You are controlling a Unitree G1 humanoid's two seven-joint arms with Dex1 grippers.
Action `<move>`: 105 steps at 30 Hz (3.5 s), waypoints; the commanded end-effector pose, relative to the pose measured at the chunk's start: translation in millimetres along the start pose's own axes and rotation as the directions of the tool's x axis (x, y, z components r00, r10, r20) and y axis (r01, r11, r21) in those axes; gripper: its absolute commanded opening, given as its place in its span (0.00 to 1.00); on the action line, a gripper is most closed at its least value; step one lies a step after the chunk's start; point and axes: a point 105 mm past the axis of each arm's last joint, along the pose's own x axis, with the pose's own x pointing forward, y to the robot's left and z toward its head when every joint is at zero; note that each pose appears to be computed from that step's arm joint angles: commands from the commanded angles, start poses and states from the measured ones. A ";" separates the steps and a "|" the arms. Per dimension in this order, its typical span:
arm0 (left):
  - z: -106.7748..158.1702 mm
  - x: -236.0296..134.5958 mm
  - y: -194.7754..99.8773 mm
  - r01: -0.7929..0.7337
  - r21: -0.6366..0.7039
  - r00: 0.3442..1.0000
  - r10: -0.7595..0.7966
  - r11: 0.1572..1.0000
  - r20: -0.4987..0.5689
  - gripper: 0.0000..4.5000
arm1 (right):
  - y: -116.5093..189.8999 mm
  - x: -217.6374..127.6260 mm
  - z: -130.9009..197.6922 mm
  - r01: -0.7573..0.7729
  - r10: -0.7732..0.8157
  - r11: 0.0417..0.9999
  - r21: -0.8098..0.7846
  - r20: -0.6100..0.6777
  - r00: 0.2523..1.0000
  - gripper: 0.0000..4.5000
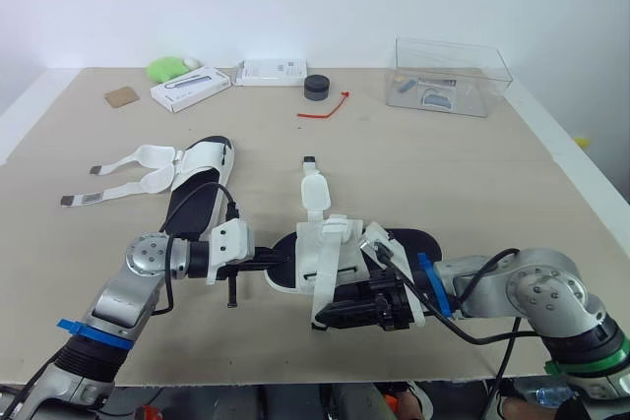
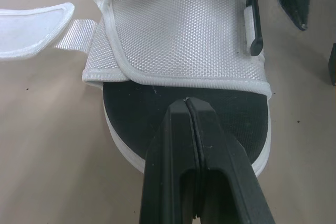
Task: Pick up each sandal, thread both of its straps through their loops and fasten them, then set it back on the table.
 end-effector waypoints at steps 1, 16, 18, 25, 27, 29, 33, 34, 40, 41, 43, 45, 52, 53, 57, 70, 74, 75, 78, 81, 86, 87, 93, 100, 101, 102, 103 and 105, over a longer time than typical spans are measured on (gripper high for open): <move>5.4 -3.2 2.4 -0.020 0.028 1.000 0.019 0.999 0.006 0.00 | 8.2 -2.1 7.8 -0.012 0.013 0.999 -0.042 0.029 0.999 0.12; 4.7 2.2 5.1 -0.024 0.026 1.000 0.023 0.999 0.018 0.00 | -14.1 -52.6 105.9 -0.056 0.036 0.994 0.089 0.214 0.976 0.01; 5.3 4.1 6.4 -0.026 0.028 0.999 0.025 0.999 0.025 0.00 | -22.7 -60.2 120.5 -0.029 0.006 0.994 0.104 0.221 0.975 0.01; 4.9 5.9 7.8 -0.024 0.033 0.999 0.023 0.999 0.028 0.00 | -35.2 -65.2 110.6 -0.010 -0.007 0.985 0.173 0.101 0.995 0.01; 4.9 5.8 7.6 -0.024 0.034 0.999 0.023 0.999 0.028 0.00 | -30.1 -63.6 107.5 -0.052 0.038 0.979 0.198 0.078 0.996 0.01; 4.6 5.7 6.6 -0.024 0.032 0.999 0.023 0.999 0.028 0.00 | -24.3 -61.0 104.5 -0.092 0.082 0.973 0.211 0.057 0.995 0.01; 3.5 5.4 4.0 -0.020 0.028 0.999 0.019 0.999 0.027 0.00 | -23.4 -58.2 98.2 -0.101 0.096 0.971 0.218 0.031 0.995 0.01; 3.5 5.3 3.6 -0.020 0.028 0.999 0.019 0.999 0.026 0.00 | -24.1 -58.5 97.5 -0.099 0.095 0.970 0.222 0.030 0.995 0.01; 3.0 4.7 4.0 -0.021 0.027 1.000 0.020 0.999 0.023 0.00 | -28.0 -58.8 83.3 -0.060 0.070 0.972 0.227 -0.037 0.997 0.01; 3.3 4.9 4.0 -0.020 0.027 1.000 0.020 0.999 0.023 0.00 | -29.3 -58.6 80.9 -0.052 0.064 0.972 0.229 -0.046 0.997 0.01; 4.0 5.4 4.3 -0.021 0.028 0.999 0.020 0.999 0.025 0.00 | -30.6 -57.5 77.5 -0.042 0.058 0.973 0.228 -0.063 0.996 0.01; 4.2 5.6 4.4 -0.021 0.028 0.999 0.020 0.999 0.025 0.00 | -30.9 -56.6 74.6 -0.037 0.056 0.974 0.223 -0.080 0.995 0.01; 3.8 5.3 3.1 -0.022 0.026 0.999 0.022 0.999 0.024 0.00 | -30.1 -56.0 64.7 -0.042 0.071 0.974 0.225 -0.123 0.990 0.01; 3.9 5.5 2.8 -0.023 0.026 0.999 0.022 0.999 0.025 0.00 | -30.2 -55.4 62.0 -0.038 0.069 0.974 0.222 -0.135 0.988 0.01; 4.3 6.3 1.4 -0.024 0.025 0.999 0.024 0.999 0.028 0.00 | -32.6 -52.9 57.4 -0.020 0.051 0.981 0.194 -0.160 0.986 0.01; 5.3 5.8 1.3 -0.037 0.024 0.999 0.036 0.999 0.030 0.00 | -36.5 -52.1 66.6 -0.025 0.046 0.991 0.131 -0.154 0.987 0.01; 5.6 6.2 0.4 -0.035 0.023 0.999 0.034 0.999 0.032 0.00 | -32.2 -51.8 68.2 -0.043 0.061 0.992 0.117 -0.162 0.985 0.01; 5.6 6.3 0.1 -0.034 0.023 0.999 0.033 0.999 0.032 0.00 | -28.8 -51.2 68.4 -0.054 0.072 0.992 0.110 -0.167 0.983 0.01; 5.1 6.3 0.2 -0.031 0.025 0.999 0.030 0.999 0.030 0.00 | -18.5 -49.0 68.1 -0.088 0.107 0.990 0.107 -0.185 0.977 0.01; 4.6 6.7 0.4 -0.029 0.028 0.999 0.028 0.999 0.027 0.00 | -15.0 -47.6 67.0 -0.097 0.117 0.989 0.111 -0.193 0.974 0.01; 3.9 7.0 1.3 -0.030 0.029 0.999 0.029 0.999 0.025 0.00 | -18.2 -47.9 63.5 -0.079 0.101 0.989 0.123 -0.191 0.976 0.01; 3.8 7.1 1.2 -0.030 0.030 0.999 0.029 0.999 0.025 0.00 | -18.5 -48.1 61.7 -0.073 0.095 0.990 0.121 -0.195 0.976 0.01; 4.1 8.1 0.7 -0.031 0.031 0.999 0.030 0.999 0.026 0.00 | -18.4 -45.5 62.1 -0.049 0.063 0.996 0.081 -0.186 0.981 0.01; 3.9 7.2 1.1 -0.031 0.032 0.999 0.030 0.999 0.023 0.00 | -19.1 -46.6 63.5 -0.036 0.051 0.995 0.091 -0.161 0.986 0.01; 3.7 7.0 1.2 -0.032 0.032 0.999 0.031 0.999 0.022 0.00 | -16.8 -46.9 63.2 -0.047 0.061 0.995 0.092 -0.160 0.985 0.01; 3.4 6.8 1.2 -0.032 0.032 0.999 0.031 0.999 0.021 0.00 | -14.5 -47.2 62.8 -0.057 0.072 0.994 0.093 -0.160 0.984 0.01; 3.2 6.6 1.3 -0.032 0.032 0.999 0.031 0.999 0.020 0.00 | -13.0 -47.3 62.8 -0.066 0.082 0.993 0.099 -0.158 0.984 0.01; 3.0 6.6 1.4 -0.032 0.033 0.999 0.031 0.999 0.019 0.00 | -10.7 -47.2 62.9 -0.081 0.097 0.991 0.110 -0.152 0.984 0.01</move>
